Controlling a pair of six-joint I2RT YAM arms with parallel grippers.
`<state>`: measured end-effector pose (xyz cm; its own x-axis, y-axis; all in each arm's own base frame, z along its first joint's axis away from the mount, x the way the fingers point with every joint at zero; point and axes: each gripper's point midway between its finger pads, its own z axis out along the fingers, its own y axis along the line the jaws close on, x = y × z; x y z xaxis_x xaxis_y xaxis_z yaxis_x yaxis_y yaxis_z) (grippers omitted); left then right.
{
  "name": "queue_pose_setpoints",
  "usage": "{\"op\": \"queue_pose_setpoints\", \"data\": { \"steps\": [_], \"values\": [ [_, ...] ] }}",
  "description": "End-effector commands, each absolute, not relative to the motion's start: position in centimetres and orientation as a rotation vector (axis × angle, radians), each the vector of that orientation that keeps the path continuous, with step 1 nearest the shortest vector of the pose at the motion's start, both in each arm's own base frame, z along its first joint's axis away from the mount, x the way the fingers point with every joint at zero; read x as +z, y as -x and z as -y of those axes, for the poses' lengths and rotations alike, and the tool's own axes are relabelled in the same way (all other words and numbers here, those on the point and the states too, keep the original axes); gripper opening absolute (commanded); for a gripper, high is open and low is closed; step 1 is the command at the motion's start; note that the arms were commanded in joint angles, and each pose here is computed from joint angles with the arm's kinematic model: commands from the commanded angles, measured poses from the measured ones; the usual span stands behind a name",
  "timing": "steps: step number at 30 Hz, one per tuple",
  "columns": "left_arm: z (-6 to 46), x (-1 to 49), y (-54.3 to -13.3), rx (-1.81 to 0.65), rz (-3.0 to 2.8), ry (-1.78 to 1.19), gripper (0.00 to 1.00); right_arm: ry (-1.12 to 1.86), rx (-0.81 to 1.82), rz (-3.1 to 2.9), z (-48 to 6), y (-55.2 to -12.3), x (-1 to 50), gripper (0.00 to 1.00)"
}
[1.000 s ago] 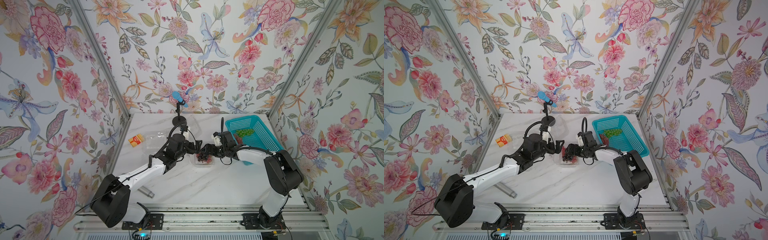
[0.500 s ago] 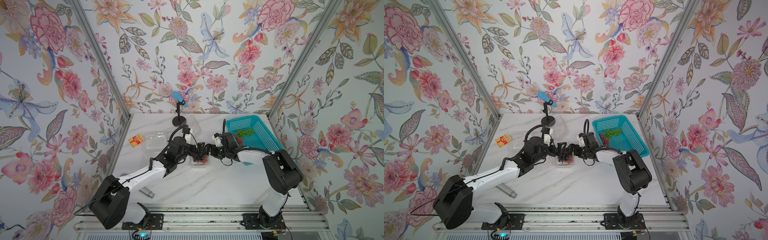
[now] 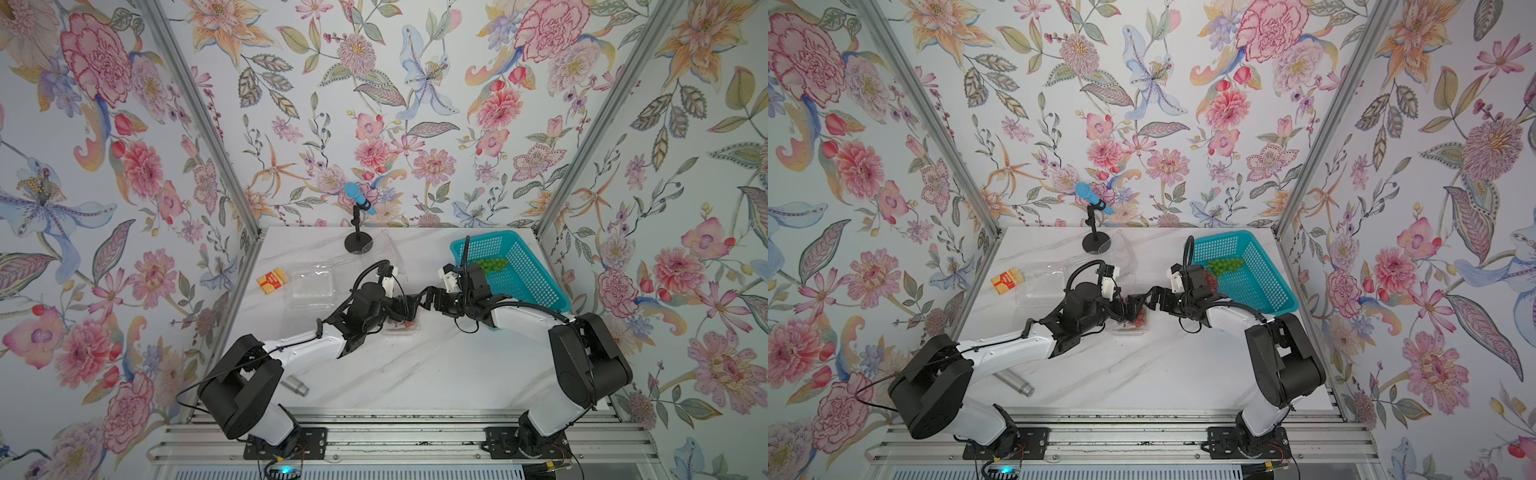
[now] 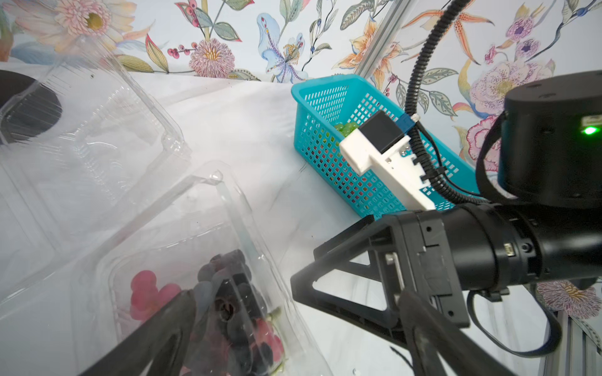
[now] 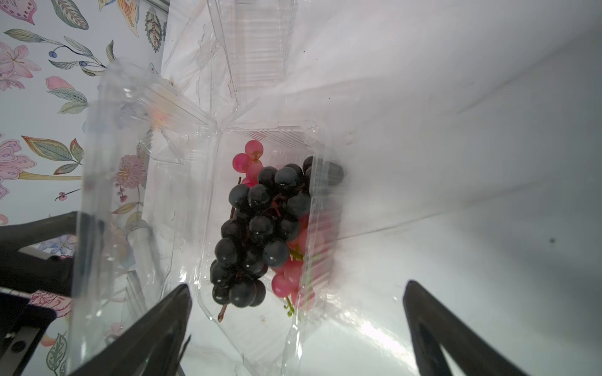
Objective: Pack grapes into containers
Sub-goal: Close the packing box at the center of the board.
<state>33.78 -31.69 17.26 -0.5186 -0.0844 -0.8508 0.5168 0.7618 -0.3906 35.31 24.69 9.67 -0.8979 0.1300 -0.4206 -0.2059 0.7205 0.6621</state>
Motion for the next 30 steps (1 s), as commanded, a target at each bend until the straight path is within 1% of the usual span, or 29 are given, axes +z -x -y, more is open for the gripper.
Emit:
{"op": "queue_pose_setpoints", "data": {
  "steps": [1, 3, 8, 13, 23, 30],
  "values": [
    [32.6, 17.9, -33.9, -0.851, -1.954, -0.28, 1.0, 0.047, 0.989, -2.493, -23.5, -34.6, 9.6, 1.0],
    [32.6, 16.1, -34.0, -0.842, -1.988, -0.267, 1.0, 0.052, 0.986, -2.486, -23.4, -34.4, 10.0, 1.0],
    [32.4, 15.3, -33.9, -0.875, -1.987, -0.22, 1.0, 0.048, 0.957, -2.473, -22.7, -34.3, 10.7, 1.0],
    [32.1, 14.8, -33.4, -0.917, -1.975, -0.166, 1.0, 0.066, 0.975, -2.468, -23.1, -34.2, 11.0, 1.0],
    [30.8, 13.6, -32.9, -0.927, -1.984, -0.077, 1.0, 0.1, 0.994, -2.5, -24.8, -34.1, 9.5, 1.0],
    [30.5, 13.6, -32.7, -0.919, -1.986, -0.081, 1.0, 0.11, 1.043, -2.513, -26.2, -34.0, 8.7, 0.98]
  ]
}}
